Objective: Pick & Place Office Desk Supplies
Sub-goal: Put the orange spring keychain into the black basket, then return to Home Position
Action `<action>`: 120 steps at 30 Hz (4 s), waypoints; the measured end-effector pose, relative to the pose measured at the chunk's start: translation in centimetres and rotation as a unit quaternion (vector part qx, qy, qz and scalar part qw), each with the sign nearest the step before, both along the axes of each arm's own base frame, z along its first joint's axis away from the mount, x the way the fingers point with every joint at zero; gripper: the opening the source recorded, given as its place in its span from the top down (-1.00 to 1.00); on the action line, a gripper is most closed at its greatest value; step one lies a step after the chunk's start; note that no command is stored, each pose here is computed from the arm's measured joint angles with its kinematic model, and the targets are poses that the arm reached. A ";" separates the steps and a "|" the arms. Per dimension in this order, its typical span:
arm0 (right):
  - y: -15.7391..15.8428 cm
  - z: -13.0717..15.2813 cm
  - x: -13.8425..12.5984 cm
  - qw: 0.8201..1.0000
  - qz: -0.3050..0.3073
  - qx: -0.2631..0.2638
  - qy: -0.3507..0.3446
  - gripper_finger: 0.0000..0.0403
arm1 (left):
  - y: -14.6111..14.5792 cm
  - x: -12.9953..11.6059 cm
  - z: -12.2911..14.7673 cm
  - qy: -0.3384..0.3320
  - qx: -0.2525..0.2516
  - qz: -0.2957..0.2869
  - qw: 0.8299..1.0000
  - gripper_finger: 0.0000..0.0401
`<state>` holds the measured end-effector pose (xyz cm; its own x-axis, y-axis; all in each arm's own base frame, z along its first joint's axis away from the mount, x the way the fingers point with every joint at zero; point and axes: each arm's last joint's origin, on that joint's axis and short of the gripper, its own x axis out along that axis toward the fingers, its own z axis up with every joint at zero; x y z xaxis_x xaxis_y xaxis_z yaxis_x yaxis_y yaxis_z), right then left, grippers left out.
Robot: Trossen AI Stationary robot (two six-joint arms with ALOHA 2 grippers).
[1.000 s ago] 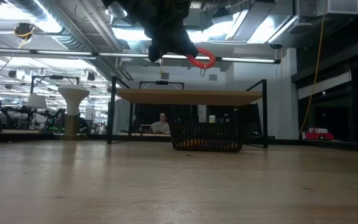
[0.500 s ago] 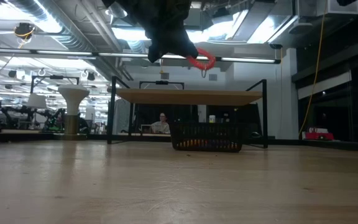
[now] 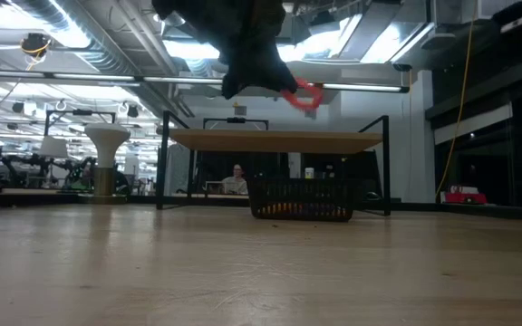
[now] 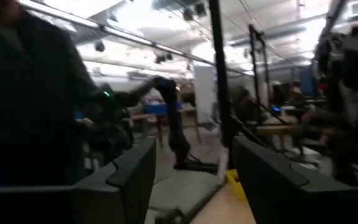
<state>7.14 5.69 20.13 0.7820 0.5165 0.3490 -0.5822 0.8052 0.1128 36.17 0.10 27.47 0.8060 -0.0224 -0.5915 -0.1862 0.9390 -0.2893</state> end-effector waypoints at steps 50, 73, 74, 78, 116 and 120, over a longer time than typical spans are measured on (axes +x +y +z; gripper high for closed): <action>0.1 -1.5 0.5 0.996 -0.034 -0.038 0.072 -0.07 | 7.5 2.2 -3.7 -0.010 -0.064 0.077 0.995 0.08; 0.1 -1.5 0.5 0.996 -0.034 -0.038 0.072 -0.07 | 1.0 -7.1 11.2 -0.220 0.010 0.052 0.974 0.24; 0.1 -1.5 0.5 0.996 -0.034 -0.038 0.072 -0.07 | 0.5 -7.4 11.5 -0.224 0.014 0.049 0.973 0.24; 0.1 -1.5 0.5 0.996 -0.034 -0.038 0.072 -0.07 | -1.6 -8.6 12.1 -0.225 0.034 0.044 0.973 0.24; 0.1 -1.5 0.5 0.996 -0.034 -0.038 0.072 -0.07 | -3.2 -28.2 6.0 -0.409 0.011 -0.077 0.909 0.24; 0.1 -1.5 0.5 0.996 -0.034 -0.038 0.072 -0.07 | -2.4 -30.0 4.7 -0.438 -0.007 -0.073 0.896 0.24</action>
<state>7.59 5.80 18.67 0.8547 0.4820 0.1928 -0.5090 0.8512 0.1282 6.17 -2.27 32.15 0.9490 -0.1673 0.2673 0.2419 0.9301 -0.2765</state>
